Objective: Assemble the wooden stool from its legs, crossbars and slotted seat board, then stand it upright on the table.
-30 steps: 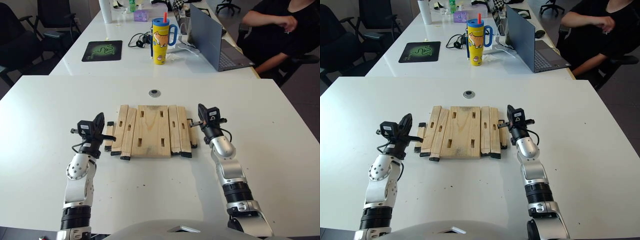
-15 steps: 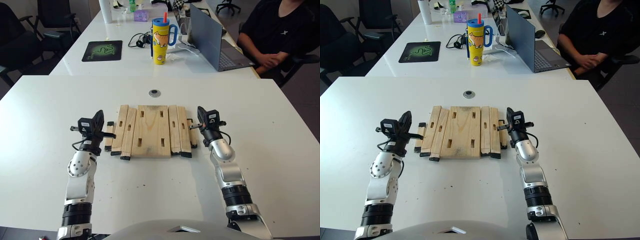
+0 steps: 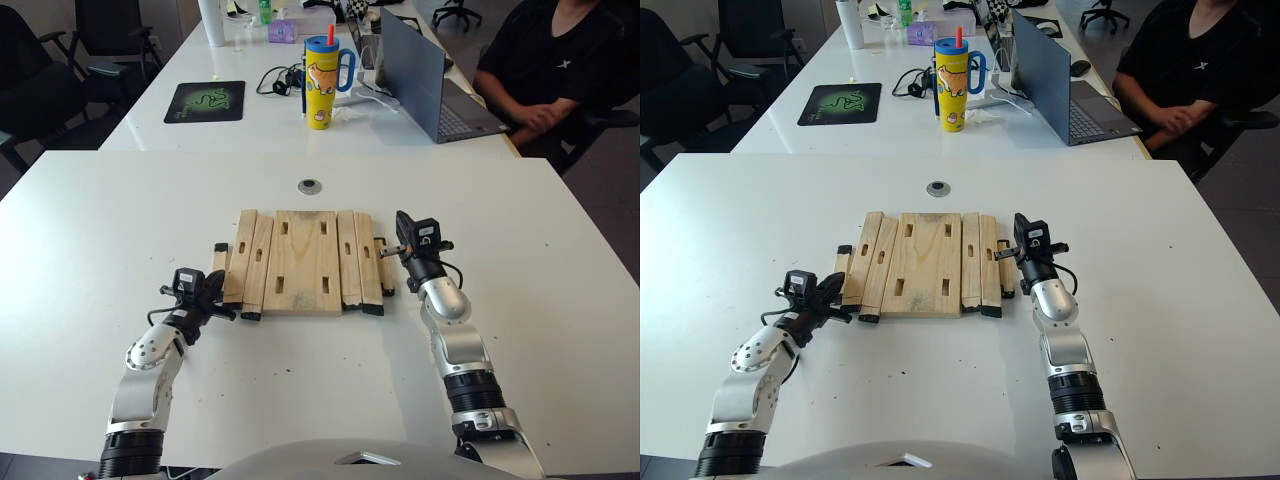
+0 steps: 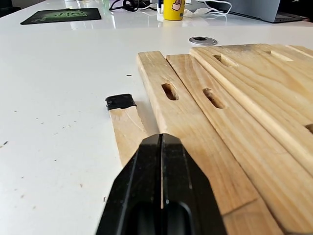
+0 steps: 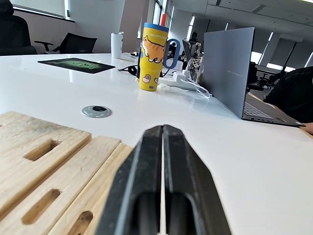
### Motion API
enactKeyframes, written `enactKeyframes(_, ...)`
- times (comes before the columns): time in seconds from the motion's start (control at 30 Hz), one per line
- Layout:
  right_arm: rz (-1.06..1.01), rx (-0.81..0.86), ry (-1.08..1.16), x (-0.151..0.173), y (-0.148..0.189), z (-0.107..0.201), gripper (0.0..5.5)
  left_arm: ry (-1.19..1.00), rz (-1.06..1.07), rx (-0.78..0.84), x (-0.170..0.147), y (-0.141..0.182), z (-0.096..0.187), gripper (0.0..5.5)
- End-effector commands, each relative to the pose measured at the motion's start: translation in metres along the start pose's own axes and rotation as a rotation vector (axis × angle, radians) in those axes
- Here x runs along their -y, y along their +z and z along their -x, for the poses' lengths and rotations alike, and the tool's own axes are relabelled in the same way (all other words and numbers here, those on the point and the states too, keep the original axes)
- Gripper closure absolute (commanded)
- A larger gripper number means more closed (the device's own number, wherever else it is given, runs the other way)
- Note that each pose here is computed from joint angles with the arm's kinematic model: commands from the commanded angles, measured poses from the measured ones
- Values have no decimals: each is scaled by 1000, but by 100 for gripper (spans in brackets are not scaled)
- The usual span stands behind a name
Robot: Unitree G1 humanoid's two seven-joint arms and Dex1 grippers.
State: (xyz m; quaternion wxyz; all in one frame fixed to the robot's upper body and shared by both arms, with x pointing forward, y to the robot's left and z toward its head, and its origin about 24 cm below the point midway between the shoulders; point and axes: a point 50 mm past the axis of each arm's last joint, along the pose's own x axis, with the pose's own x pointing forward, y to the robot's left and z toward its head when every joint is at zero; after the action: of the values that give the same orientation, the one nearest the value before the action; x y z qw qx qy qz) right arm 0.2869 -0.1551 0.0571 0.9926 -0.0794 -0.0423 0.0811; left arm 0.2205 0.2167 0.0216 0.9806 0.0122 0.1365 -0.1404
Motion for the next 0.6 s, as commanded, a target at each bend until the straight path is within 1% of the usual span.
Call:
enactKeyframes(0.03,-5,-6,-12,2,0,0,549,-37,-10,-97,-1,-10,5,550)
enactKeyframes(0.17,-6,-3,-9,2,1,-2,549,-11,-15,-159,-9,-16,8,550)
enactKeyframes(0.37,-6,-2,-8,2,2,-3,549,21,-13,-159,-19,-11,9,550)
enactKeyframes(0.6,-6,-1,-6,1,2,-3,549,53,-79,-165,-40,-2,15,550)
